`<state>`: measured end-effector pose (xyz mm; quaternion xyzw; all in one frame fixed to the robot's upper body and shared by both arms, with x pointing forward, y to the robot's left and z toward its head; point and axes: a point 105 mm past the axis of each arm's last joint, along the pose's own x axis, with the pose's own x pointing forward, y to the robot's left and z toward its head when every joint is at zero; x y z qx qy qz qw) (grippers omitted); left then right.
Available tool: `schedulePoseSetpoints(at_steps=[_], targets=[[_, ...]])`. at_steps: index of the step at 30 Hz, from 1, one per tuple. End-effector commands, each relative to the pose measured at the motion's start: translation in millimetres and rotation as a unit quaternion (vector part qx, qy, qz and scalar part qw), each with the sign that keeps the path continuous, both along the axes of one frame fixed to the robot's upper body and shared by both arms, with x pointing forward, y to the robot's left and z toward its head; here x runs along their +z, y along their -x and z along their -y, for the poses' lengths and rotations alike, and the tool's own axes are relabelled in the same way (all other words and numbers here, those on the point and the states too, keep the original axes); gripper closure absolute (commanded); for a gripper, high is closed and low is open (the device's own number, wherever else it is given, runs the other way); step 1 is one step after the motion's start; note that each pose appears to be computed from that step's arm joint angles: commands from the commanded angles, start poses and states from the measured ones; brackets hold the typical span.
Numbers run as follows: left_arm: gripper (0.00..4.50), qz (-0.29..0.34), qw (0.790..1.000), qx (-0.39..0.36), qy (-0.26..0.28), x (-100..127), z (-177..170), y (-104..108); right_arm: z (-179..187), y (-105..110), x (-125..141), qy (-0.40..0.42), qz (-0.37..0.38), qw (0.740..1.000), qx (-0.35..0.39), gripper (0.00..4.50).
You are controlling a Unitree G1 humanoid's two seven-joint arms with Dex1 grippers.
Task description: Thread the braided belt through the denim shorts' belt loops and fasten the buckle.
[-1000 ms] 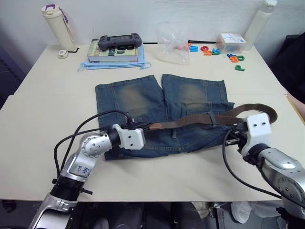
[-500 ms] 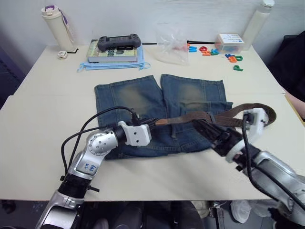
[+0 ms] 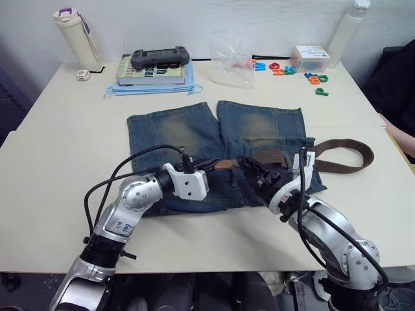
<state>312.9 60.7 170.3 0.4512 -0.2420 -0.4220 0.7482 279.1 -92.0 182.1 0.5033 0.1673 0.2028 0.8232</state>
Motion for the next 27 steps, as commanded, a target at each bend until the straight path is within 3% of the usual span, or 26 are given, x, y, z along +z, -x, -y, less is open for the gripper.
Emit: schedulePoseSetpoints(at_steps=[1,6,7,9,14,15,21,22,27], targets=[[4.5,0.029,1.0,-0.011,0.0,10,2,6,4,-2,13,-0.021,0.026,0.999,-0.012,0.81],[4.5,0.03,0.999,-0.011,-0.002,10,2,6,8,-2,10,-0.018,0.023,0.999,-0.021,0.81],[4.5,0.03,0.999,-0.011,-0.002,9,2,5,8,-2,10,-0.02,0.022,0.999,-0.023,1.04],[4.5,0.03,0.999,-0.011,-0.003,9,2,5,9,-3,10,-0.022,0.023,0.999,-0.028,1.64],[4.5,0.031,0.999,-0.018,-0.005,9,3,7,12,-5,14,-0.032,0.031,0.998,-0.042,4.17],[4.5,0.033,0.999,-0.021,-0.006,9,3,8,13,-6,15,-0.034,0.033,0.998,-0.044,4.45],[4.5,0.035,0.999,-0.035,0.008,12,3,12,15,-8,15,-0.033,0.037,0.997,-0.05,4.45],[3.76,0.029,0.999,-0.038,0.017,13,2,13,14,-8,16,-0.033,0.038,0.997,-0.051,4.5],[1.65,-0.068,0.994,-0.054,0.071,13,-8,21,19,-13,17,-0.028,0.046,0.997,-0.062,4.5]])
